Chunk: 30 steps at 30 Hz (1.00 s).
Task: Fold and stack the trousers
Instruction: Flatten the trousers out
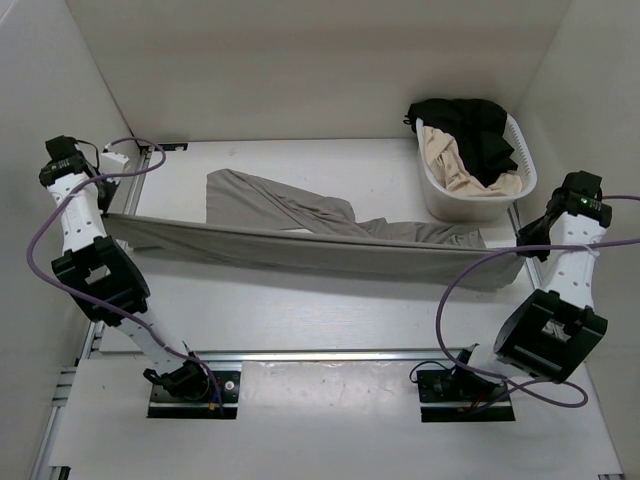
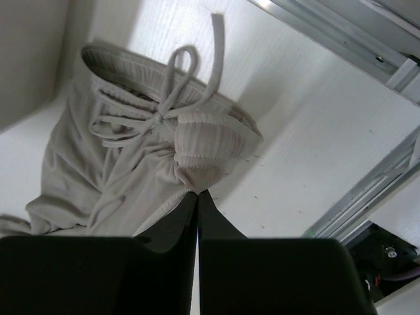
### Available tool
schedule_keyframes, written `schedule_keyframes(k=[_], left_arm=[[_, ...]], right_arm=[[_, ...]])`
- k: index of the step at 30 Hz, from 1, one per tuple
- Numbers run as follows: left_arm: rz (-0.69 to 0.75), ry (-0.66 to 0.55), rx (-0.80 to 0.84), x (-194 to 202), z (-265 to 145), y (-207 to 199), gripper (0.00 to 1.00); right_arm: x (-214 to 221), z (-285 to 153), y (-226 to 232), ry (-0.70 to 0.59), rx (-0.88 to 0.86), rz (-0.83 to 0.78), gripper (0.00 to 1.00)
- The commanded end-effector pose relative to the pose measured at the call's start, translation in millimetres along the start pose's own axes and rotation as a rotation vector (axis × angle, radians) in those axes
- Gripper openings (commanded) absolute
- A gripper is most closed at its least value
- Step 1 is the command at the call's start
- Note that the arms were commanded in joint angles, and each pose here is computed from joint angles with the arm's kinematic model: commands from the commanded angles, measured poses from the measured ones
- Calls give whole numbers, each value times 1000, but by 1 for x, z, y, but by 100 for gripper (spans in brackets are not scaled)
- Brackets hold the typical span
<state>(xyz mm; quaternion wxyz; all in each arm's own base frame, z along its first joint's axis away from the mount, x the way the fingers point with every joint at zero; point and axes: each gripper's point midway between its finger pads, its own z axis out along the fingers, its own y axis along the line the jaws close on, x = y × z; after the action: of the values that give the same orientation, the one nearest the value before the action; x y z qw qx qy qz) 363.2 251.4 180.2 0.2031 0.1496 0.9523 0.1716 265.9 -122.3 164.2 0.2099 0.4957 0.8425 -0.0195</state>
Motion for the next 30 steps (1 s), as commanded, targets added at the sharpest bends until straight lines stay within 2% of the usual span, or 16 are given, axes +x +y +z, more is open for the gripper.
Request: schedule_keyframes(k=[1, 3, 4, 5, 7, 8, 12, 16, 26, 29, 30], left_arm=[[10, -34, -90, -5, -13, 30, 14], [14, -18, -68, 7, -12, 21, 14], [12, 31, -23, 30, -1, 7, 14], [4, 38, -4, 39, -2, -2, 14], [19, 121, 88, 80, 16, -36, 14], [28, 122, 91, 87, 16, -44, 14], [61, 225, 165, 140, 27, -87, 14], [71, 299, 204, 174, 34, -109, 14], [84, 385, 259, 214, 33, -125, 14], [77, 397, 254, 220, 32, -122, 26], [77, 397, 254, 220, 32, -122, 27]], right_arm=[[-26, -13, 9, -62, -31, -3, 0], [-7, -9, -1, -25, -9, 23, 0], [7, -3, -10, 3, 9, 31, 0], [38, 16, -31, 78, 63, 43, 0], [66, 24, -52, 111, 97, 96, 0], [93, 33, -74, 160, 143, 133, 0], [130, 42, -105, 204, 193, 280, 0], [135, 41, -112, 196, 210, 312, 0], [143, 41, -140, 221, 299, 370, 1], [147, 42, -140, 234, 297, 382, 12], [147, 42, -140, 234, 297, 382, 25]])
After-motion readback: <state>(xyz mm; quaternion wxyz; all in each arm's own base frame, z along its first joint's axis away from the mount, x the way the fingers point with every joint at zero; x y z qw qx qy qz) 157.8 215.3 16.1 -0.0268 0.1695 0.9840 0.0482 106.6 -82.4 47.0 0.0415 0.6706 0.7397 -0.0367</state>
